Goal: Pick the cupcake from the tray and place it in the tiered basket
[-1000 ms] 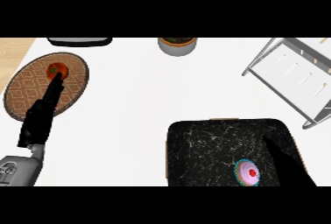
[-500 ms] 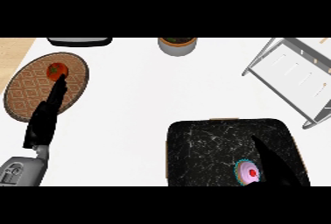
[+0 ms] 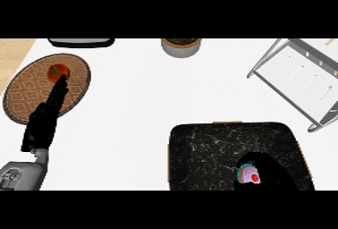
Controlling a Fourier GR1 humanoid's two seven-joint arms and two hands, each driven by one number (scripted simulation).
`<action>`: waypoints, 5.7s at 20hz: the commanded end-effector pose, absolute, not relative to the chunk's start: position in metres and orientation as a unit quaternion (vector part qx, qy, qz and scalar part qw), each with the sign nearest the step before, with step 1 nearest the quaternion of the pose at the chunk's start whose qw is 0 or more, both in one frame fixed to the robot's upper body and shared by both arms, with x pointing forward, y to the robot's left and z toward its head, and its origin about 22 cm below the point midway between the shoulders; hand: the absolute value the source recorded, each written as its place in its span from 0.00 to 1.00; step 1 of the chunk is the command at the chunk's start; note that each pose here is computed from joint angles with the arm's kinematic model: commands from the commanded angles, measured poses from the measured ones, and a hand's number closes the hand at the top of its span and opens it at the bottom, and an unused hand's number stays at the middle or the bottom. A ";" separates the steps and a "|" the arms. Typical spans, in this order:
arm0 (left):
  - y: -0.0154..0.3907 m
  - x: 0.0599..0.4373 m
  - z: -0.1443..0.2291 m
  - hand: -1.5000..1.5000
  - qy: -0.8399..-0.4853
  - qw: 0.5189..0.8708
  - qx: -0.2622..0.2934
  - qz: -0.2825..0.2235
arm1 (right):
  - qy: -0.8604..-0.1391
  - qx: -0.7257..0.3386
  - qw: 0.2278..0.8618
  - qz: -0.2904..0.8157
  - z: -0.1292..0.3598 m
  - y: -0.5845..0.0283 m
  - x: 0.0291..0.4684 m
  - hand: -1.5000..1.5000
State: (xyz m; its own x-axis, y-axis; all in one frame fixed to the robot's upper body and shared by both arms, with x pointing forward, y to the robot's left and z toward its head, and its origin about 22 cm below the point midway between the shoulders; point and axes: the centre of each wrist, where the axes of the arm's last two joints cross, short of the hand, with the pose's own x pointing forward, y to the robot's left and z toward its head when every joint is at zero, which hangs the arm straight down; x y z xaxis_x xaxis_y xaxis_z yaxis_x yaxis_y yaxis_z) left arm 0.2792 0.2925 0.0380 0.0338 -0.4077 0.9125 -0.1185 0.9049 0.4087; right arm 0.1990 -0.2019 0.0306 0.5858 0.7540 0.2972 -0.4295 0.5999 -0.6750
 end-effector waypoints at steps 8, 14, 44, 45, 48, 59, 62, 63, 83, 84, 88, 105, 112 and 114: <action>0.289 0.268 0.033 0.50 -0.685 0.694 0.198 -0.099 | -0.318 -0.264 0.866 0.283 0.062 -0.196 0.197 1.00; 0.291 0.284 0.036 0.50 -0.695 0.684 0.184 -0.122 | -0.371 -0.344 0.845 0.172 0.088 -0.170 0.258 1.00; 0.273 0.294 0.032 0.50 -0.700 0.681 0.176 -0.128 | -0.404 -0.689 0.598 -0.061 0.262 -0.206 0.462 1.00; 0.290 0.287 0.033 0.50 -0.702 0.679 0.173 -0.126 | -0.380 -0.707 0.595 -0.036 0.262 -0.213 0.467 1.00; 0.282 0.294 0.029 0.50 -0.701 0.682 0.178 -0.112 | -0.374 -0.713 0.593 -0.019 0.264 -0.217 0.473 1.00; 0.281 0.294 0.042 0.50 -0.699 0.683 0.178 -0.117 | -0.202 -0.813 0.544 0.052 0.237 -0.303 0.471 1.00; 0.288 0.287 0.035 0.50 -0.699 0.679 0.191 -0.116 | -0.195 -0.807 0.555 0.051 0.231 -0.319 0.467 1.00; 0.293 0.299 0.042 0.50 -0.698 0.684 0.186 -0.104 | -0.202 -0.799 0.563 0.068 0.241 -0.321 0.467 1.00; 0.298 0.289 0.026 0.50 -0.688 0.693 0.186 -0.107 | -0.287 -0.651 0.702 -0.031 0.159 -0.372 0.441 0.00; 0.285 0.281 0.023 0.50 -0.685 0.696 0.190 -0.103 | -0.296 -0.649 0.700 -0.034 0.153 -0.369 0.441 0.00; 0.305 0.281 0.049 0.50 -0.691 0.690 0.187 -0.110 | -0.349 -0.659 0.659 -0.096 0.157 -0.370 0.440 0.00; 0.327 0.265 0.036 0.50 -0.675 0.699 0.216 -0.090 | -0.383 -0.643 0.620 -0.235 0.221 -0.372 0.398 0.00; 0.313 0.258 0.019 0.50 -0.660 0.713 0.227 -0.072 | -0.414 -0.627 0.617 -0.235 0.210 -0.363 0.336 0.00; 0.319 0.261 0.020 0.50 -0.664 0.707 0.233 -0.071 | -0.430 -0.617 0.614 -0.238 0.208 -0.355 0.313 0.00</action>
State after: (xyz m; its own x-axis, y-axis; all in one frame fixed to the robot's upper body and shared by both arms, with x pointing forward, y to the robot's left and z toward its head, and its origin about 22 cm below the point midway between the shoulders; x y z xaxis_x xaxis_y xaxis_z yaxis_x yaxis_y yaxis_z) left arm 0.2589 0.3155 0.0200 0.0996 -0.4087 0.9072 -0.1867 0.8879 0.4205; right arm 0.3510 -0.3625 0.2055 0.5407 0.2467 0.8043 0.8116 0.0987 -0.5759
